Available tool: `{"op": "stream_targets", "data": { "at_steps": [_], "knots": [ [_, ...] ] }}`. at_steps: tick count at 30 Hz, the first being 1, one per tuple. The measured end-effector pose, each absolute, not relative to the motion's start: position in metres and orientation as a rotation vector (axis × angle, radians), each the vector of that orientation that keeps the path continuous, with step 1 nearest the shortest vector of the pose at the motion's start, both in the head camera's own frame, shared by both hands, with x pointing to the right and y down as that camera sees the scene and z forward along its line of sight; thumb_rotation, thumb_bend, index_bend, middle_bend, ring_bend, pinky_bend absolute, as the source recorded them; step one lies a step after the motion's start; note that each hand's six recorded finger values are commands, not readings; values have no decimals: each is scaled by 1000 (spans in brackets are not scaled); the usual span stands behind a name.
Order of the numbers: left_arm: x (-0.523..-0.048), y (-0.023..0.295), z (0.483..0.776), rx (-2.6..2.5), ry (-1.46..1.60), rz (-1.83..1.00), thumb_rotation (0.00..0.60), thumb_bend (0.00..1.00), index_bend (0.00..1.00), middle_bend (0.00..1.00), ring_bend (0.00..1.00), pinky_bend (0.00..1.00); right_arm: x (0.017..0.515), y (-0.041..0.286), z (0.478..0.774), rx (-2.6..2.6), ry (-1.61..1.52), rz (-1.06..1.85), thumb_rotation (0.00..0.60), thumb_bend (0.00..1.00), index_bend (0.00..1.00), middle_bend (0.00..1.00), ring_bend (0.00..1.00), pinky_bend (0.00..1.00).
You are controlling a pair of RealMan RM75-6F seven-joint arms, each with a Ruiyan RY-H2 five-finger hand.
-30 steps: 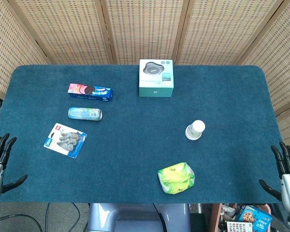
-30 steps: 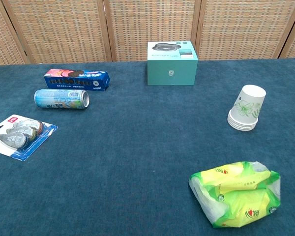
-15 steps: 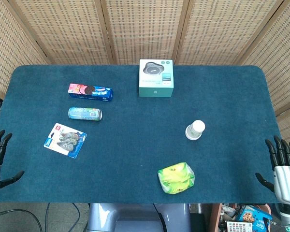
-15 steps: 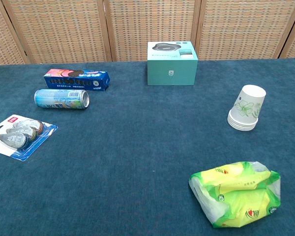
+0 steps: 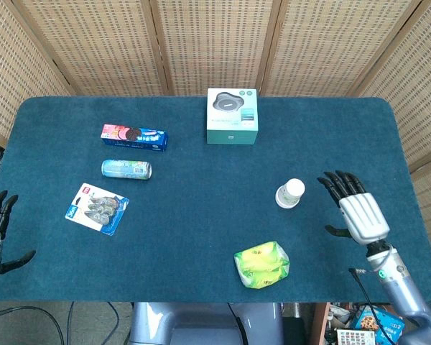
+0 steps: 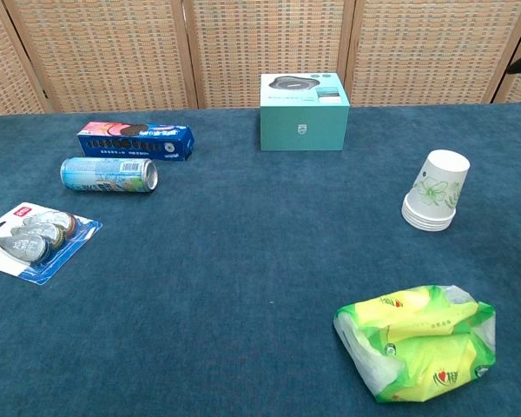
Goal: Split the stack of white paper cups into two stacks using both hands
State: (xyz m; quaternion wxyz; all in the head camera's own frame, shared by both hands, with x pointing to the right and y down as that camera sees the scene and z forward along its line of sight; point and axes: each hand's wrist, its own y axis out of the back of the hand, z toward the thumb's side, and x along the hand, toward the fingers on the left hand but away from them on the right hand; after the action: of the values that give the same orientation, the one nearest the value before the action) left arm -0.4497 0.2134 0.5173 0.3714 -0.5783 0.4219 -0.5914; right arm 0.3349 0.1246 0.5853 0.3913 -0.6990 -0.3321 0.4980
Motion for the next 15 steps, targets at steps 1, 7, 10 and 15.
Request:
{"op": "stream_targets", "data": {
  "at_steps": [1, 7, 10, 15],
  "knots": [
    [-450, 213, 518, -1481, 1084, -1520, 600, 66, 0, 0, 0, 0, 330, 119, 591, -1795, -831, 1274, 600, 9, 157, 210, 116, 183],
    [-453, 208, 523, -1468, 1091, -1545, 600, 67, 0, 0, 0, 0, 312, 93, 630, -1839, -789, 1343, 600, 212, 176, 226, 129, 188],
    [-456, 207, 528, -1468, 1087, -1566, 600, 67, 0, 0, 0, 0, 306, 88, 645, -1847, -786, 1366, 600, 244, 187, 232, 135, 191],
    [-458, 203, 530, -1466, 1091, -1574, 600, 66, 0, 0, 0, 0, 295, 82, 668, -1857, -769, 1402, 600, 255, 227, 278, 176, 239]
  ]
}}
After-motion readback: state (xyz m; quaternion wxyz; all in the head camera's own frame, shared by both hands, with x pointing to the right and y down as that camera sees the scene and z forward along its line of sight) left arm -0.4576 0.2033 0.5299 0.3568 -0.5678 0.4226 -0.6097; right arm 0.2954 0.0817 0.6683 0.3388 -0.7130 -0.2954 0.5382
